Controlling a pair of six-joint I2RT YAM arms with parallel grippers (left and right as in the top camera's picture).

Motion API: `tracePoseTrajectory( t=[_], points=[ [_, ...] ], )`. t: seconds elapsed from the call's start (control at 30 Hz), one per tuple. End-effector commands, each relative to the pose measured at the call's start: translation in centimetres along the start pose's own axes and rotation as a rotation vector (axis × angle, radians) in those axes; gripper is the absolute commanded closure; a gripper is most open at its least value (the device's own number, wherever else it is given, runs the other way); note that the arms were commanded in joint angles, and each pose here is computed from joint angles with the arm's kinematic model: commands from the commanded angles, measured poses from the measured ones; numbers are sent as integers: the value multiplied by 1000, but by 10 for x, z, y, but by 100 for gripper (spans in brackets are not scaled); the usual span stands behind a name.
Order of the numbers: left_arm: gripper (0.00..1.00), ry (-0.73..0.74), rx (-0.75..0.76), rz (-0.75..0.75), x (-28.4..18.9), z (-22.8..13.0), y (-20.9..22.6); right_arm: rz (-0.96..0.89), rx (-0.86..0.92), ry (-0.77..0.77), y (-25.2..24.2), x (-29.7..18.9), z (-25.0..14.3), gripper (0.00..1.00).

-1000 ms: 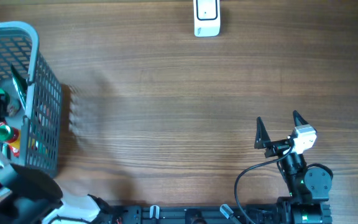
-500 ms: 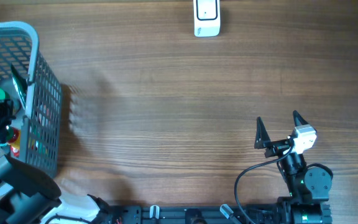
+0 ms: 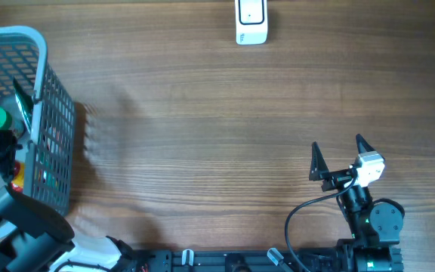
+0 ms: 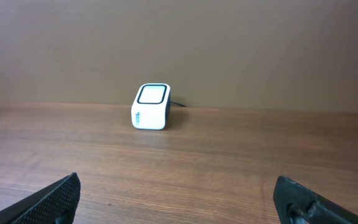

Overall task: Scan the item barcode
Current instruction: 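Reach left gripper into basket and grasp the red-yellow sriracha bottle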

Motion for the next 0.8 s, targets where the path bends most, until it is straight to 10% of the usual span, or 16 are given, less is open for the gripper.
tracePoseTrajectory(
  t=[0.0,0.13,0.4,0.77],
  points=[
    [21,-4,-1,24,6,1,4,-8,-15,-13,-1,0,2,0],
    [14,-2,-1,24,10,-1,4,-8,-14,-13,-1,0,2,1],
    [53,10,6,40,10,-3,7,-8,-14,-13,-1,0,2,0],
    [51,-78,20,-68,-66,21,10,-8,-14,-12,-1,0,2,0]
  ],
)
Point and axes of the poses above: each gripper's point midway between its finger pads, its own x axis out along the fingers, its own y axis along the line the jaws close on, z = x × y, the point moved 3 cm from there along -x, back along the fingers
